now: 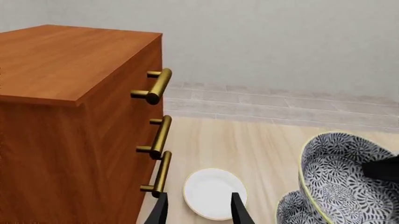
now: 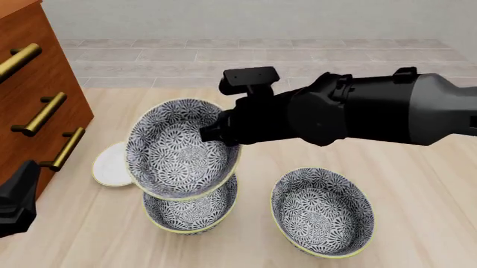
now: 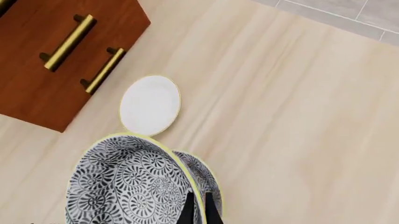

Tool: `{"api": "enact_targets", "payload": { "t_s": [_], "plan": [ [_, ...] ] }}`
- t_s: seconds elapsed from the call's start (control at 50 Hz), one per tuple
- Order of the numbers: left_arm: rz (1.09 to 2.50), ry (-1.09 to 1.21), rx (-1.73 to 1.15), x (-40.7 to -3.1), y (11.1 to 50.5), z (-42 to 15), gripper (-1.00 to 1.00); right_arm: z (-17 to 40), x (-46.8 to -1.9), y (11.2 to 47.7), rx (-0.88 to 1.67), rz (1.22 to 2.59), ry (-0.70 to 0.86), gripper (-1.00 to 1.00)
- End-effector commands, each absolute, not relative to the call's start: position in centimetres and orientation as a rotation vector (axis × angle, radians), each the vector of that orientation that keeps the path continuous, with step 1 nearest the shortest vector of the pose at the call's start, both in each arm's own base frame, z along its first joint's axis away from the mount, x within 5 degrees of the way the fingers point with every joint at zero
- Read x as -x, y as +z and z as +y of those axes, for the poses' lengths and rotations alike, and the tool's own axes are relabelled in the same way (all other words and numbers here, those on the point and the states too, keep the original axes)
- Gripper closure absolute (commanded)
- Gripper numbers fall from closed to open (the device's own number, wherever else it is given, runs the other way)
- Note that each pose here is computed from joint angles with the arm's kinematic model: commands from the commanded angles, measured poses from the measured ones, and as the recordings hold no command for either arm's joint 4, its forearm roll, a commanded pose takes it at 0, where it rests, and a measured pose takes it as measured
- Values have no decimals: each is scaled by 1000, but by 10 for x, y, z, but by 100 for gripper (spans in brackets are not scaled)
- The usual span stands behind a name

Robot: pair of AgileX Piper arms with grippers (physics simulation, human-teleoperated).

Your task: Stack the bowl at the front on the bowl in the middle.

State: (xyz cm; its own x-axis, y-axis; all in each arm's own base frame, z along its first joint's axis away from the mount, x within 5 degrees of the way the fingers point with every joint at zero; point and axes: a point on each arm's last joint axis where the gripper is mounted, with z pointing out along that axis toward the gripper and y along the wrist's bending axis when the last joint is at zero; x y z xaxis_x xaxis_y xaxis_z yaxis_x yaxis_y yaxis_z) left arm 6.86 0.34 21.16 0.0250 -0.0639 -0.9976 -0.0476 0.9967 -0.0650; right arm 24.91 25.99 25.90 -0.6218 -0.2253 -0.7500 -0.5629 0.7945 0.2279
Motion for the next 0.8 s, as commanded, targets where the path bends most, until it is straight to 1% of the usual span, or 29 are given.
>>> {"api": "enact_targets", "payload": {
  "t_s": [0.02, 0.26, 0.8],
  "plan": [
    [1545, -12, 88, -67, 211, 3, -100, 266, -249, 248, 577, 2254, 595, 100],
    [1549, 6, 83, -70, 212, 4, -100, 267, -250, 242, 586, 2264, 584, 100],
    [1553, -13, 101, -70, 211, 4, -100, 264, -252, 215, 580, 2301, 564, 100]
  ]
}}
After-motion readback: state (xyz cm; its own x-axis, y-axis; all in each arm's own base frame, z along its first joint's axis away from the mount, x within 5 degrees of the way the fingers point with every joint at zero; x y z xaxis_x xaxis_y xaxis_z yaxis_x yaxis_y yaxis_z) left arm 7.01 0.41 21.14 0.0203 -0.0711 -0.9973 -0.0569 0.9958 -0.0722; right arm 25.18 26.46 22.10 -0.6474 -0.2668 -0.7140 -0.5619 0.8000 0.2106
